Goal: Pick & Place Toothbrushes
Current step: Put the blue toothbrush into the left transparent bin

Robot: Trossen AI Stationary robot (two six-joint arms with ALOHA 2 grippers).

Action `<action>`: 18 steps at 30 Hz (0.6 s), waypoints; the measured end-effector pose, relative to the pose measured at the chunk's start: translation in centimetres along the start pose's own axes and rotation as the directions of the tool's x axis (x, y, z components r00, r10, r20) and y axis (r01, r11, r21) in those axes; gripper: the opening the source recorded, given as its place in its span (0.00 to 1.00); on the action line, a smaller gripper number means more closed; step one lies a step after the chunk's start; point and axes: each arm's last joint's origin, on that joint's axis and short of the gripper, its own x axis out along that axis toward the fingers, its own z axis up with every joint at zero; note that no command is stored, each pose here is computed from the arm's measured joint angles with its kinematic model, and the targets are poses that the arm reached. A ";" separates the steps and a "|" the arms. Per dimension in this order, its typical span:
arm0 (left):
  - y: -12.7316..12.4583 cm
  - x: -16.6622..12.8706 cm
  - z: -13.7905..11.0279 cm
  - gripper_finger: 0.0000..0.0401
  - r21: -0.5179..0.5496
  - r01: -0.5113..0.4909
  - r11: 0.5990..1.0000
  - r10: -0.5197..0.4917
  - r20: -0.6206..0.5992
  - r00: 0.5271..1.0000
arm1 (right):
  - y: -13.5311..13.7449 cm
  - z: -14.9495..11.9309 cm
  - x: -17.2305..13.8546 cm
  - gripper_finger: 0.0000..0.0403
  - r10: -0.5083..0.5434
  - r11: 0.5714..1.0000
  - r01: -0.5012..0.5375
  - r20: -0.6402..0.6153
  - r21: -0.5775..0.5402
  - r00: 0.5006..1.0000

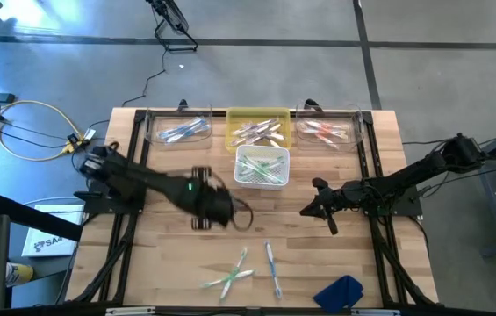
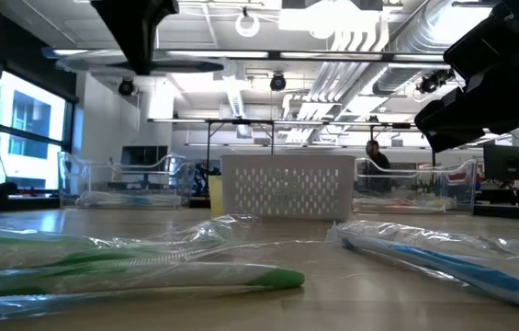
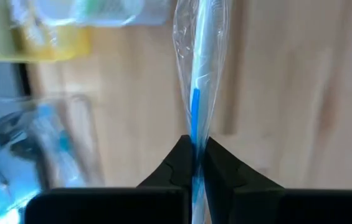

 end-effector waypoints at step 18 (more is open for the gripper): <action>18.7 3.4 -4.4 0.02 -0.266 -0.155 0.951 0.099 -0.213 0.972 | -0.3 0.1 0.0 0.04 -0.101 0.994 0.101 0.025 -0.032 0.995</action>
